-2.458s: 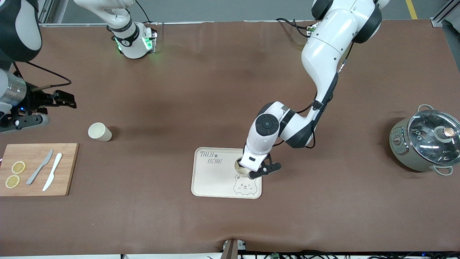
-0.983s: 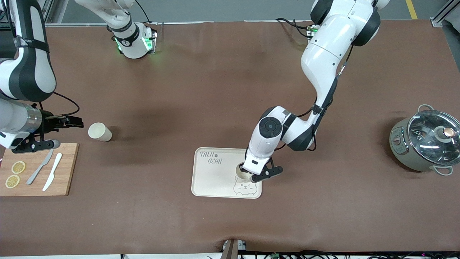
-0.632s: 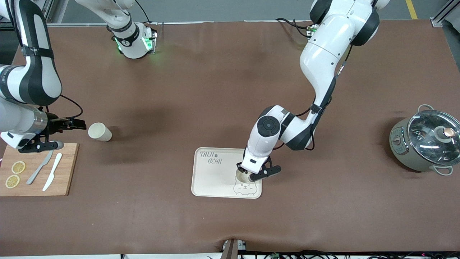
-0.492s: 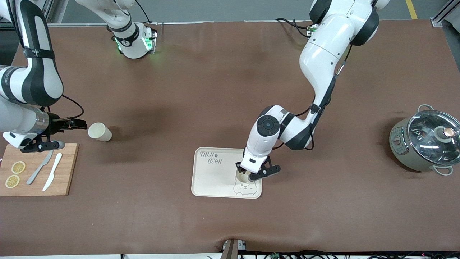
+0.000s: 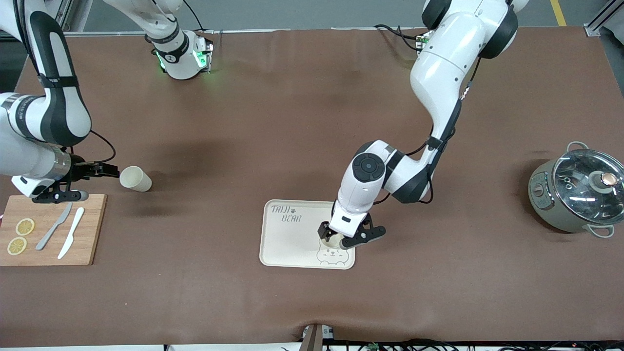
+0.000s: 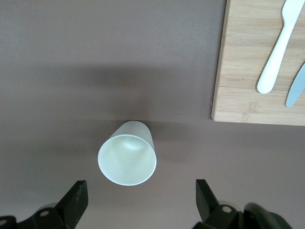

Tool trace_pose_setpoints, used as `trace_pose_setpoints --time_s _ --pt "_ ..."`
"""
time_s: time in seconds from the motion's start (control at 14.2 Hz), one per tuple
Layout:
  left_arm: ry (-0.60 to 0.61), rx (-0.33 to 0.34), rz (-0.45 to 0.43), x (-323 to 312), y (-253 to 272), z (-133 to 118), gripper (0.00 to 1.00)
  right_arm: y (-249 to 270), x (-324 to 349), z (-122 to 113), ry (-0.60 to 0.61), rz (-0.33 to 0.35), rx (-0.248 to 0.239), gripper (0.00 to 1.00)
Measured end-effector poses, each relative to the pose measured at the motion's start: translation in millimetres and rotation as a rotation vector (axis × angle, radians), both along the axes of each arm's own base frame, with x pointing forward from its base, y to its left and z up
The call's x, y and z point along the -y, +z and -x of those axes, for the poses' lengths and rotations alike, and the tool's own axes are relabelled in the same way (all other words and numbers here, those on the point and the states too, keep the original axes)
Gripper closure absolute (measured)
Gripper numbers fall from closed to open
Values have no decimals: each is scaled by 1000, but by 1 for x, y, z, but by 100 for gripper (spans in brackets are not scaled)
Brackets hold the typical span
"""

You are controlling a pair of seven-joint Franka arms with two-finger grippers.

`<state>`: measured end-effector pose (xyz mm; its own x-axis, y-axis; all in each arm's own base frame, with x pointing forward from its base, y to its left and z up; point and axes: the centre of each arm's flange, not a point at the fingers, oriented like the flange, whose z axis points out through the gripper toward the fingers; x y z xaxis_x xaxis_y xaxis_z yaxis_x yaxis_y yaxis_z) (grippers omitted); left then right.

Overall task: Place white IKEA cup upright on tray with both arms
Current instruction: 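Open and raise the left gripper while the right gripper grasps the cup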

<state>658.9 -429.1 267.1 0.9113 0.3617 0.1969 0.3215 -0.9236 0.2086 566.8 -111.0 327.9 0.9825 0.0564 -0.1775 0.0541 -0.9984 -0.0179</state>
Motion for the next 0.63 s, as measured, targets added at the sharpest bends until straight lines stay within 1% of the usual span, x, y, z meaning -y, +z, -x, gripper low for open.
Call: trace_pose_setpoints --time_s 0.14,0.28,0.49,0.63 --pt "13 -9 -24 -8 40 -3 0 -11 3 4 -6 3 21 0" --pt "1 -39 -78 -28 93 -2 0 -22 4 9 -8 6 43 0" --pt "-88 -95 -164 -77 176 4 0 -34 5 15 -11 6 46 0" --pt "-164 -131 -206 -120 209 2 0 -46 8 22 -19 10 68 0"
